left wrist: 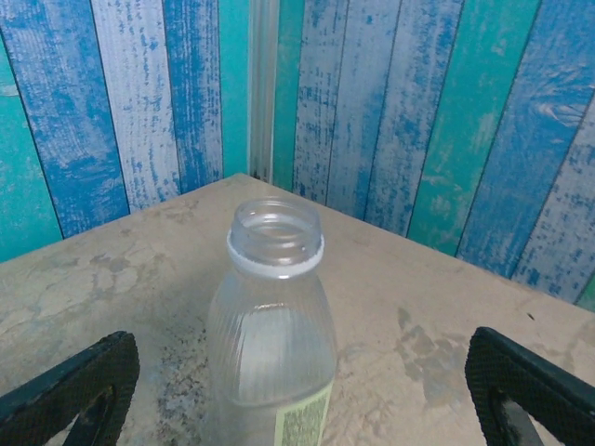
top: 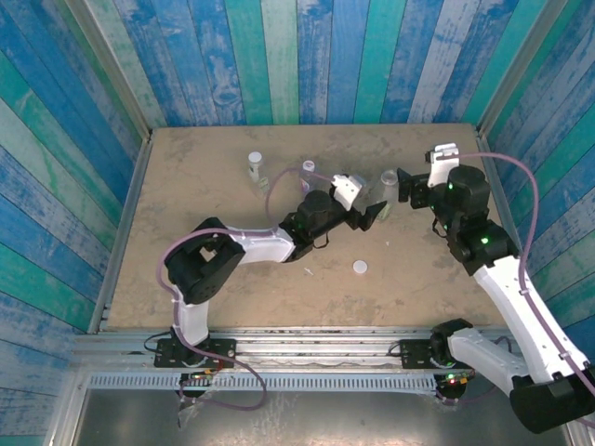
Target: Screw on the bottle caps
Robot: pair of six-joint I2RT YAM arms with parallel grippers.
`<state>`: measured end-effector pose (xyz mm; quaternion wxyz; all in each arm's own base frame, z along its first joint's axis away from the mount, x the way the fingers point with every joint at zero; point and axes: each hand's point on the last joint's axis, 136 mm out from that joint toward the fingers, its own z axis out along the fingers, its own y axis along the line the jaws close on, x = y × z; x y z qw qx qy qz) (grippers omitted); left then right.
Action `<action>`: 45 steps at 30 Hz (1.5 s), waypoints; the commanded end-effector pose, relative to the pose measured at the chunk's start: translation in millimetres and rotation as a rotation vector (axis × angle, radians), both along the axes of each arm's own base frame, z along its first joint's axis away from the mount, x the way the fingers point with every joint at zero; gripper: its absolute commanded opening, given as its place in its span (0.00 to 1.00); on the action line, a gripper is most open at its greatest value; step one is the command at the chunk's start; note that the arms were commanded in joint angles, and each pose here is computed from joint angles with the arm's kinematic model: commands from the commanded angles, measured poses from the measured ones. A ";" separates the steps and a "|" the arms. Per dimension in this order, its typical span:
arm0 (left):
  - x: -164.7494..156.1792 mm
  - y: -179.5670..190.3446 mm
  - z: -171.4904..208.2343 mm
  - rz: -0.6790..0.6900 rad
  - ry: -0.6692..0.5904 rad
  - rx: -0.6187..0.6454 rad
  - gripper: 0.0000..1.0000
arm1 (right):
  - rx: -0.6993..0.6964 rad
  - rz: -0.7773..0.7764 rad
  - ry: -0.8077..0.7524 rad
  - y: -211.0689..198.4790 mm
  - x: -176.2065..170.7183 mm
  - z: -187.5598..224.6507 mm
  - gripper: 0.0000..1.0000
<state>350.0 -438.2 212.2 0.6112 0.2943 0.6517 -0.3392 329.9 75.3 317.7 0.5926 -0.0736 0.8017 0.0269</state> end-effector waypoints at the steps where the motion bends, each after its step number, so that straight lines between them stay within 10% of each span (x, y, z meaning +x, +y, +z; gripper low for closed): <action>1: 16.2 -11.4 -17.0 0.092 0.025 -0.026 0.94 | -0.046 -0.043 0.000 -12.6 -5.9 -1.6 0.97; 35: 52.1 -66.5 -114.9 0.217 0.146 0.087 0.99 | -0.035 0.014 0.038 -6.7 -20.2 -16.2 0.97; 45: 51.1 -64.0 -116.0 0.206 0.146 0.083 0.79 | -0.016 0.031 0.059 -2.9 -21.5 -22.5 0.97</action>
